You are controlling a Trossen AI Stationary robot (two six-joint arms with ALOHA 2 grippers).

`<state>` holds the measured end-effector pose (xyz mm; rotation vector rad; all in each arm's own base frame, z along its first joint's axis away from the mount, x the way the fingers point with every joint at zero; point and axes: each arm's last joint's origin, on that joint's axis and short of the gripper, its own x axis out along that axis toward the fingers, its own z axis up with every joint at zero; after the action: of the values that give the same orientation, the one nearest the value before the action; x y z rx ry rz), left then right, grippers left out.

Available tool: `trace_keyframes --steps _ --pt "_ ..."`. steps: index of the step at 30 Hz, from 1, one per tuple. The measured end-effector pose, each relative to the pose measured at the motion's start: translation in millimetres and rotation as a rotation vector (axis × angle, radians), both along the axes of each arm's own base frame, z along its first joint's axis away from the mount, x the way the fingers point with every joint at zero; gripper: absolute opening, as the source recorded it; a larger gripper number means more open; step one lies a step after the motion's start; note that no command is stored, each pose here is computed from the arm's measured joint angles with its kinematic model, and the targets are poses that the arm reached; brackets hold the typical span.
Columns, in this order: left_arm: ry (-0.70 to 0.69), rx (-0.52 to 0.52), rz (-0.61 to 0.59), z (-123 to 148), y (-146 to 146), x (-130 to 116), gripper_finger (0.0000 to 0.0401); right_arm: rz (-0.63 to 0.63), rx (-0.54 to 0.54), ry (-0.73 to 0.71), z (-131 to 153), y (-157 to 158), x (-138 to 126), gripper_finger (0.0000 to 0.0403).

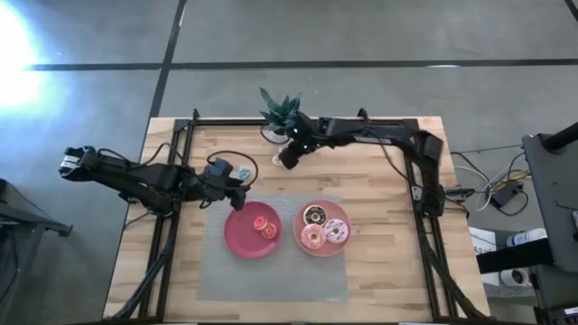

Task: Pick & Place donuts
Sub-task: Put the small yellow donut on the pink plate

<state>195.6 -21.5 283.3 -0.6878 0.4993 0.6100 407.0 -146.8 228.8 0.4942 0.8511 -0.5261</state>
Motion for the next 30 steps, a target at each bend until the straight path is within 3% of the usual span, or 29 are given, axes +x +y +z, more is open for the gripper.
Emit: trace_keyframes --steps 6,11,19,30 --pt "-0.134 -0.109 0.105 7.9 0.8 -0.6 0.0153 0.076 -0.587 -0.103 60.9 83.3 -9.4 0.0011" --pt "-0.384 -0.158 0.087 33.3 0.9 0.0 0.0153 0.098 -0.909 -0.222 77.5 133.7 -31.2 0.0011" --pt "-0.705 -0.308 0.026 60.2 4.5 0.5 0.0153 0.153 -1.128 -0.296 97.0 167.9 -64.8 0.0012" --pt "-1.042 -0.591 -0.025 49.3 21.9 20.1 0.0153 0.252 -1.335 -0.316 125.0 194.2 -68.7 0.0013"
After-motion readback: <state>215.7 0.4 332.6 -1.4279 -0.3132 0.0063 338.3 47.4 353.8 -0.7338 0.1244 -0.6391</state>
